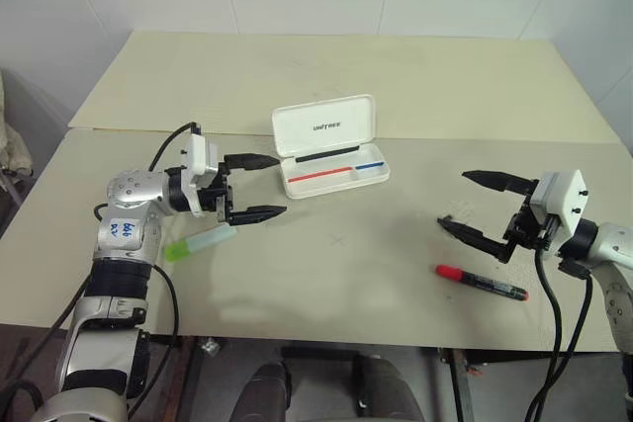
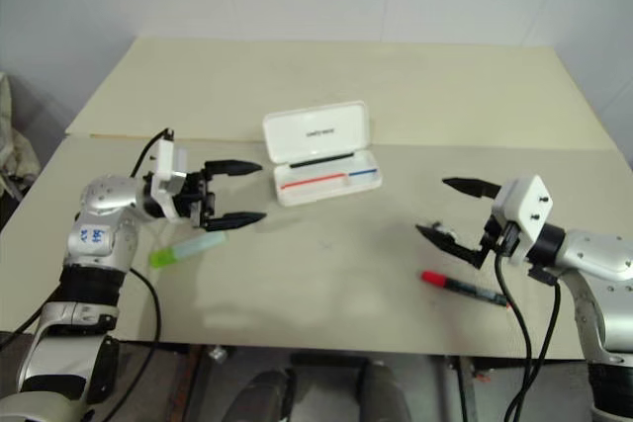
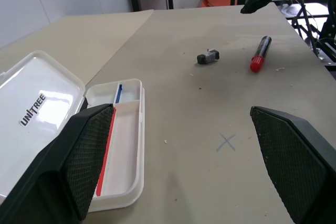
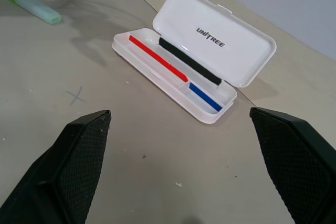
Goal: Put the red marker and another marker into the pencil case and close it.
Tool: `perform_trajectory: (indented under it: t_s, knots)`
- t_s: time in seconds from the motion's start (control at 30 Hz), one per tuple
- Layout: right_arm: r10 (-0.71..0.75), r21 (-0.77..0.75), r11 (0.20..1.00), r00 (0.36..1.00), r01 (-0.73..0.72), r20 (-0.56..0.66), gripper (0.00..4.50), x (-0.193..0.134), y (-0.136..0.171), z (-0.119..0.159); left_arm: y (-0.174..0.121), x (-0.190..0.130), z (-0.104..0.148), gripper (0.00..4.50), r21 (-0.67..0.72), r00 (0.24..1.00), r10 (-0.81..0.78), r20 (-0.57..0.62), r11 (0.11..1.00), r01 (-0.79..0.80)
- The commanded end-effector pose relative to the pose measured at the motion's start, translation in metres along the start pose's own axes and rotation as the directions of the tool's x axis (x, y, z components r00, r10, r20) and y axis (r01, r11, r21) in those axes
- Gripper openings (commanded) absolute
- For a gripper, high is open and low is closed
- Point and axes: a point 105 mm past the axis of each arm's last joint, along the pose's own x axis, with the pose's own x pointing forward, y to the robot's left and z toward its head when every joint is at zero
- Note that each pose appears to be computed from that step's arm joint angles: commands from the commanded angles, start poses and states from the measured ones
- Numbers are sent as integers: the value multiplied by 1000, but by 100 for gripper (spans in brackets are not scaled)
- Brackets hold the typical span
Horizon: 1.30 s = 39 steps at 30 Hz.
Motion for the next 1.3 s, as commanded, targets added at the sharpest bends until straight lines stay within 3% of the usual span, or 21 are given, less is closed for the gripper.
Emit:
perform_trajectory:
  t_s: [0.03,0.17,0.4,0.57,0.77,0.87,1.07,1.3]
  knots:
    - [-12,-47,999,999,14,36,450,0,-5,15,-1,-7,12,448,46,1000,8,1,999,-8]
    - [35,-68,997,998,-31,53,450,10,3,12,-2,-14,19,448,35,998,40,51,998,-42]
    - [132,-85,989,986,-124,99,450,31,6,16,-1,-24,17,448,35,999,11,-30,999,-10]
    - [253,-137,963,953,-232,164,450,57,21,35,-1,-24,14,448,27,999,-12,-50,1000,13]
    - [314,-164,946,919,-281,238,450,76,30,53,-1,-13,8,261,-9,993,-77,-92,997,76]
    - [308,-156,949,917,-275,254,450,78,32,52,3,0,4,261,2,988,-92,-121,996,93]
    - [278,-152,958,925,-245,261,450,79,33,50,16,14,-23,261,76,953,-62,-296,993,89]
    - [242,-146,967,935,-209,261,450,76,35,50,25,31,-34,261,100,945,-17,-327,994,53]
